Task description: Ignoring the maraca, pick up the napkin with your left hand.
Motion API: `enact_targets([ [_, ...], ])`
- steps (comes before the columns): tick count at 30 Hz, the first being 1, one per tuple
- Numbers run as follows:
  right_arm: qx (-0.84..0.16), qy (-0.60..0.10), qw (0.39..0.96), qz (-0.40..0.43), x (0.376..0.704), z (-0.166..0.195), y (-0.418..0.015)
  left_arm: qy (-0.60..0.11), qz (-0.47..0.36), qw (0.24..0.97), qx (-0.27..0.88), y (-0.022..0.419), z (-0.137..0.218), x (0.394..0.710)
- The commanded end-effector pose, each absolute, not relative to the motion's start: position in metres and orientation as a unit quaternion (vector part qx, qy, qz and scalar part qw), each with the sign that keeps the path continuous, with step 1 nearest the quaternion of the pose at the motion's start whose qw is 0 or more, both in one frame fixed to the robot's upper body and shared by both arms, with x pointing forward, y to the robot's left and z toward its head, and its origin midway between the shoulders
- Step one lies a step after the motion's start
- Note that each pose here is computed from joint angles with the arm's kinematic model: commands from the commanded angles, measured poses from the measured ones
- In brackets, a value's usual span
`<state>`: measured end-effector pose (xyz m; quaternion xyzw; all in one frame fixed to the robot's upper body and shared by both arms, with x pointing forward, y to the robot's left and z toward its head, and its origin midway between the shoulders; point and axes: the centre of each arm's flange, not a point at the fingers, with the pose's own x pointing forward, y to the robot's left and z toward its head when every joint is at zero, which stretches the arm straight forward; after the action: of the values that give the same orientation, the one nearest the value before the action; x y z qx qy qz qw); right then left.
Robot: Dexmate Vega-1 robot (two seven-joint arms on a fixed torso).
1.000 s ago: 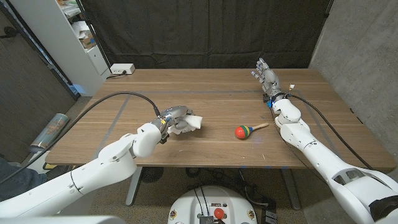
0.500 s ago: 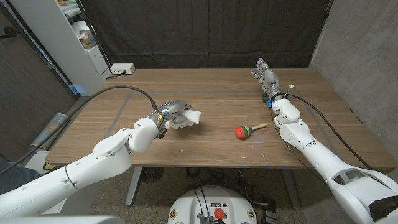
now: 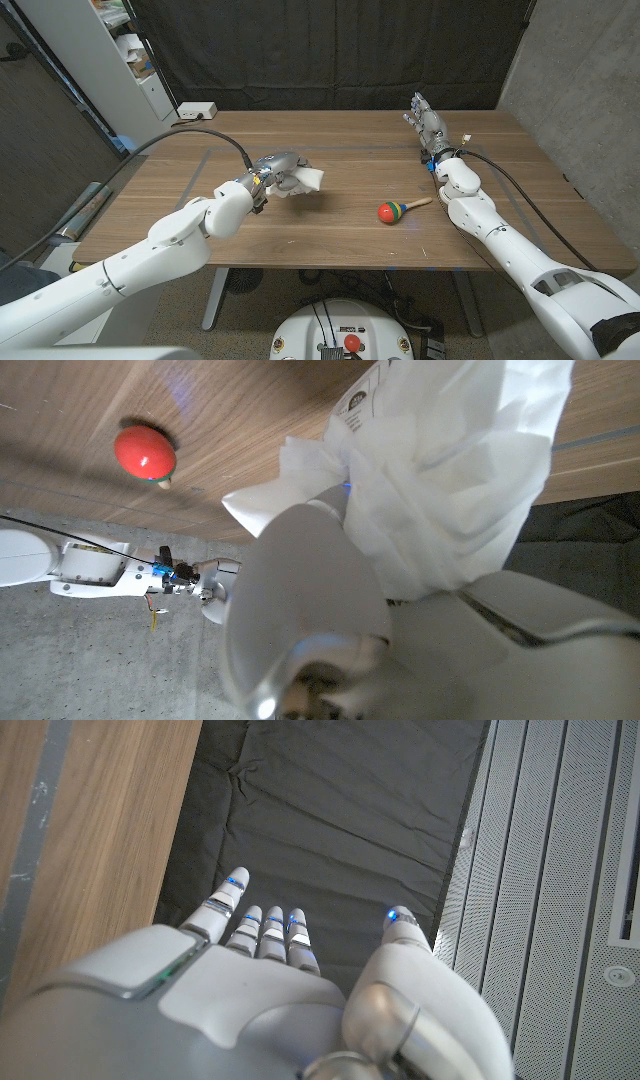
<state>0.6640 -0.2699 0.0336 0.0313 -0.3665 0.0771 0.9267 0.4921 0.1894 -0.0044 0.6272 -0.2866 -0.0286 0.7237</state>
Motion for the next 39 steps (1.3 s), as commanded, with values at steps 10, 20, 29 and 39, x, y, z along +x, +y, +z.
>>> enact_targets([
  [10, 0.032, -0.363, 0.928, 0.07, 0.665, 0.033, -0.275, -0.322, -0.003, 0.691, 0.647, 0.181, 0.027, 0.482],
  [20, 0.034, -0.365, 0.928, 0.064, 0.661, 0.03, -0.278, -0.339, 0.015, 0.678, 0.652, 0.178, 0.039, 0.472],
  [29, 0.035, -0.366, 0.928, 0.063, 0.655, 0.026, -0.281, -0.341, 0.024, 0.675, 0.654, 0.178, 0.045, 0.466],
  [39, 0.032, -0.367, 0.927, 0.064, 0.649, 0.024, -0.279, -0.355, 0.038, 0.669, 0.652, 0.179, 0.052, 0.454],
])
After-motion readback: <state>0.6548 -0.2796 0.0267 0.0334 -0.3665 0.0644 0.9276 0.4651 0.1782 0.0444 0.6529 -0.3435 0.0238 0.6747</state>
